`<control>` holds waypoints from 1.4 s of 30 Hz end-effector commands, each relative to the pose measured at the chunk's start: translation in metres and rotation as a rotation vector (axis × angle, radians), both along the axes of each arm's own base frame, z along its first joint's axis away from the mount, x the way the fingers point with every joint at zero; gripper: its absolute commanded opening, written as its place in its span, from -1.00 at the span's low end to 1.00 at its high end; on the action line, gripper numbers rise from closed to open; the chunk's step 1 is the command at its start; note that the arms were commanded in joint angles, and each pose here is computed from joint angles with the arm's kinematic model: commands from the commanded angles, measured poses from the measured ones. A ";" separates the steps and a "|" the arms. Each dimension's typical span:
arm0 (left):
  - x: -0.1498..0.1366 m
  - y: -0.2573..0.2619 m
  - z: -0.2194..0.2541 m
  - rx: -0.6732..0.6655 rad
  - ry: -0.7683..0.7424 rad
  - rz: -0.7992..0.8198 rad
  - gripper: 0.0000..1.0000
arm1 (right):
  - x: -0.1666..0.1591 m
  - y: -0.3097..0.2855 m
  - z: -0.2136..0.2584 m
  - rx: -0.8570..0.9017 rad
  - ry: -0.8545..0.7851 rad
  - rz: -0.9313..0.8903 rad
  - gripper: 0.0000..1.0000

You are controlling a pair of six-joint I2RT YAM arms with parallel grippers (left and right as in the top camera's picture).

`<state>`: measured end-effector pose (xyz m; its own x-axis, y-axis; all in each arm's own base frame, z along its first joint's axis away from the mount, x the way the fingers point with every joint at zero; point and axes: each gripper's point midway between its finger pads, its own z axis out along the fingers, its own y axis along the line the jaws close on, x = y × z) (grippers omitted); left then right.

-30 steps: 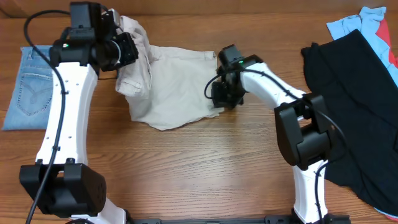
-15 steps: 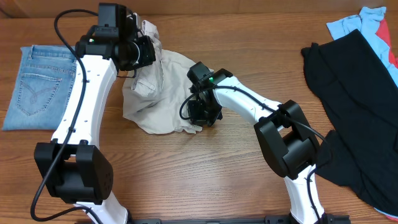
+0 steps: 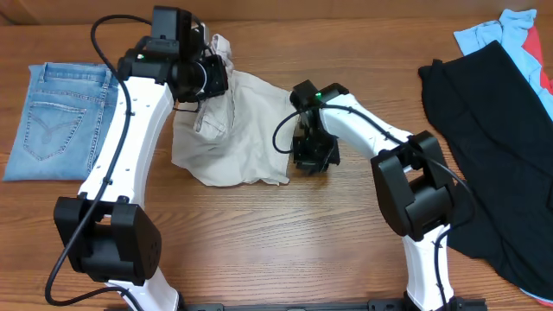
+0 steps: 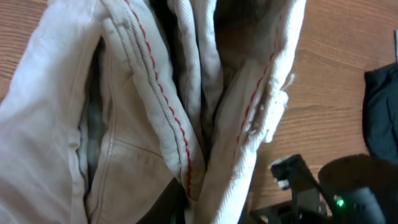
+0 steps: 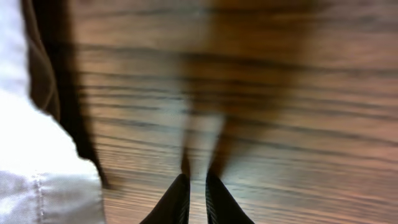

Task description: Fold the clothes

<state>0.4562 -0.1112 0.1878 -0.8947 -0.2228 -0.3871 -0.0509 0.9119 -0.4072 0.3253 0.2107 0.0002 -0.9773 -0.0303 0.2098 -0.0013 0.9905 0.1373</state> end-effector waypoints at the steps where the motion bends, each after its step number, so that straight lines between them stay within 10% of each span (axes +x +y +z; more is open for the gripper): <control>1: 0.003 -0.004 0.010 -0.005 -0.021 -0.009 -0.70 | 0.000 -0.017 -0.010 -0.032 0.008 0.030 -0.73; 33: -0.039 -0.111 -0.022 0.008 0.072 -0.192 -0.59 | 0.007 -0.015 0.000 0.045 -0.003 0.007 -0.60; 42: -0.025 -0.070 -0.028 0.101 0.064 -0.119 -0.57 | 0.013 -0.022 0.003 0.022 -0.024 0.004 -0.60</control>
